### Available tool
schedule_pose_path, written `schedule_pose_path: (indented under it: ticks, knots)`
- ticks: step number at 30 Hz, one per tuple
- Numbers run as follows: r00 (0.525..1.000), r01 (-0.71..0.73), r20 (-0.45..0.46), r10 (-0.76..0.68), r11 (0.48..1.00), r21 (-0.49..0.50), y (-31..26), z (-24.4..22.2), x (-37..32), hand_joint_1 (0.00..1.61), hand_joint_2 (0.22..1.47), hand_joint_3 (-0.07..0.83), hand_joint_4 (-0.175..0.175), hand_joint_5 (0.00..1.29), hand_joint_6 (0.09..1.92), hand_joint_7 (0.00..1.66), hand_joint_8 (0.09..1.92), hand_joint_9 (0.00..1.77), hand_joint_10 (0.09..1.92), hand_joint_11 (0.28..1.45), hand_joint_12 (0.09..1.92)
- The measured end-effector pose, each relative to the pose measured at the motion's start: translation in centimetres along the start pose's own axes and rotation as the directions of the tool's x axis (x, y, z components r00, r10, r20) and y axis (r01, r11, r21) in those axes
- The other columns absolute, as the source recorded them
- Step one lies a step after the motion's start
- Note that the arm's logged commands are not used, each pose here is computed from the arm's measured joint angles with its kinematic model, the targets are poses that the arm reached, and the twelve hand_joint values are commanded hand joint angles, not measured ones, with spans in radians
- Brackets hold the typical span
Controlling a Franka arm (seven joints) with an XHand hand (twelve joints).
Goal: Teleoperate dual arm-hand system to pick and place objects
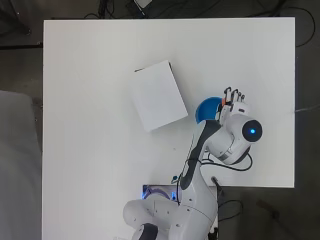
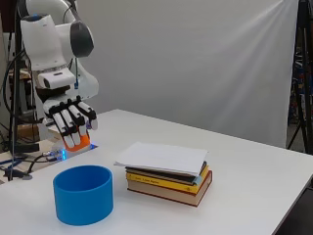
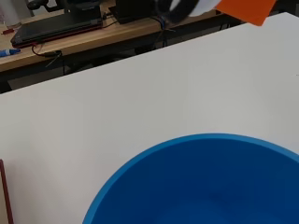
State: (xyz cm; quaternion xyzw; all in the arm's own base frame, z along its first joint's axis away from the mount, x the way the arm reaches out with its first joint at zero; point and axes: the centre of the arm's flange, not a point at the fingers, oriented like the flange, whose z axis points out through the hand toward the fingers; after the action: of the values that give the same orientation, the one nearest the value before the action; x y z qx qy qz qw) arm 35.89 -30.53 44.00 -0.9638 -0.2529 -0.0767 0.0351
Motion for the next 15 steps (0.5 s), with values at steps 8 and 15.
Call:
schedule_pose_path:
  ticks: [8,15]
  knots:
    - [1.000,-0.005,0.013,0.004,0.997,0.074,-2.4,4.2,0.3,1.45,1.24,0.001,0.115,0.23,1.37,0.51,1.66,0.78,1.42,0.76,0.09]
    - [0.998,0.061,0.024,-0.064,0.991,0.121,-4.9,4.8,1.6,1.44,1.26,0.000,0.095,0.21,1.24,0.49,1.64,0.76,1.47,0.78,0.09]
